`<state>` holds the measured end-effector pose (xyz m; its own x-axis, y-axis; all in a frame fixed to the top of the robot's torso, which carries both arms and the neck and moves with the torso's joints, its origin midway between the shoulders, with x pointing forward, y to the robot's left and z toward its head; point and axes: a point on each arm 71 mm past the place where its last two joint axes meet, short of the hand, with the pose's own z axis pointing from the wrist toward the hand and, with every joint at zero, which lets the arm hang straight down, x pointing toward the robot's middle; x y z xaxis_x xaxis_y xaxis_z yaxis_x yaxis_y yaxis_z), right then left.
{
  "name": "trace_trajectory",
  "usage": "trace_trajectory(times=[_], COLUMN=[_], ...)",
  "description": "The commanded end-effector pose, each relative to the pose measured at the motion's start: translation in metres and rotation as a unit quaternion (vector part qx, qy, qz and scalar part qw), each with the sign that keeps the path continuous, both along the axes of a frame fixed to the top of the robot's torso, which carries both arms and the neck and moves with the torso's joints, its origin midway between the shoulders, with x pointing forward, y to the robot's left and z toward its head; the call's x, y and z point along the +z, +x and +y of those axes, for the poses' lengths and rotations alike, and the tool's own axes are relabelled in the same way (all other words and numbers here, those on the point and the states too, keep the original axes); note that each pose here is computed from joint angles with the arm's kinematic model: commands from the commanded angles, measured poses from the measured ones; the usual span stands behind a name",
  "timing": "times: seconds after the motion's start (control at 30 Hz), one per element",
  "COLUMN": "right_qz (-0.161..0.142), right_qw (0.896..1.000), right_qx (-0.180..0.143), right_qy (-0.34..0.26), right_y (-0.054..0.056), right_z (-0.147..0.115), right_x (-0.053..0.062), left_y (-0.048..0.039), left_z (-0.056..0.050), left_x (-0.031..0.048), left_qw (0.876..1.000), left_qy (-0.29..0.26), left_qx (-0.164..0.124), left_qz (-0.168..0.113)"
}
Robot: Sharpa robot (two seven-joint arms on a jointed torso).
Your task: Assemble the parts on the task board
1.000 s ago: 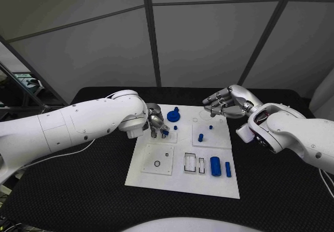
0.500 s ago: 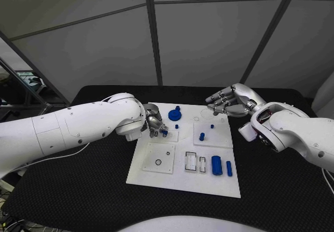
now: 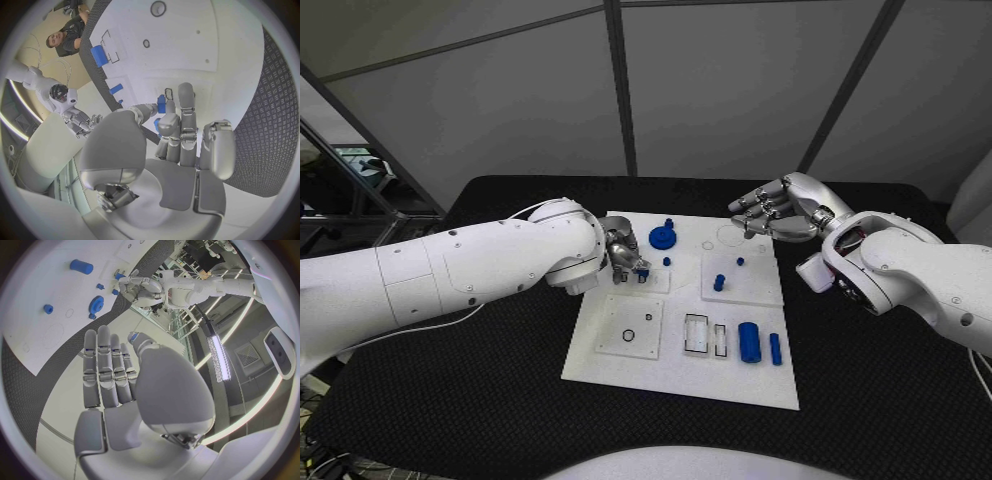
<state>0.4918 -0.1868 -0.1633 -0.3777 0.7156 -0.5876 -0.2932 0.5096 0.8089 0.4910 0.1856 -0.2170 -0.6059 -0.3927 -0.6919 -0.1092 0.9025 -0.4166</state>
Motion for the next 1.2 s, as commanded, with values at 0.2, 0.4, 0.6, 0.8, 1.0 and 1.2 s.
trace_trajectory(times=[0.2,0.4,0.6,0.8,1.0,1.2], right_qz=[-0.004,-0.003,-0.003,-0.003,-0.003,-0.002], right_qw=[1.000,1.000,1.000,1.000,1.000,1.000], right_qx=[0.003,0.004,0.005,0.005,0.006,0.006], right_qy=[0.004,0.004,0.004,0.004,0.004,0.004], right_y=[0.0002,0.0003,0.0003,0.0002,0.0002,0.0003], right_z=[0.0014,0.0022,0.0025,0.0025,0.0027,0.0027], right_x=[0.0016,0.0015,0.0014,0.0014,0.0014,0.0013], left_y=[0.0004,0.0007,0.0001,-0.0008,-0.0016,-0.0021], left_z=[-0.0017,-0.0021,-0.0035,-0.0037,-0.0041,-0.0038], left_x=[0.0001,-0.0004,-0.0007,-0.0009,-0.0011,-0.0011], left_qw=[0.999,0.998,0.997,0.997,0.996,0.996], left_qy=[0.035,0.055,0.068,0.072,0.074,0.075], left_qx=[-0.018,-0.024,-0.033,-0.036,-0.039,-0.040], left_qz=[-0.008,-0.010,-0.009,-0.007,-0.004,-0.004])
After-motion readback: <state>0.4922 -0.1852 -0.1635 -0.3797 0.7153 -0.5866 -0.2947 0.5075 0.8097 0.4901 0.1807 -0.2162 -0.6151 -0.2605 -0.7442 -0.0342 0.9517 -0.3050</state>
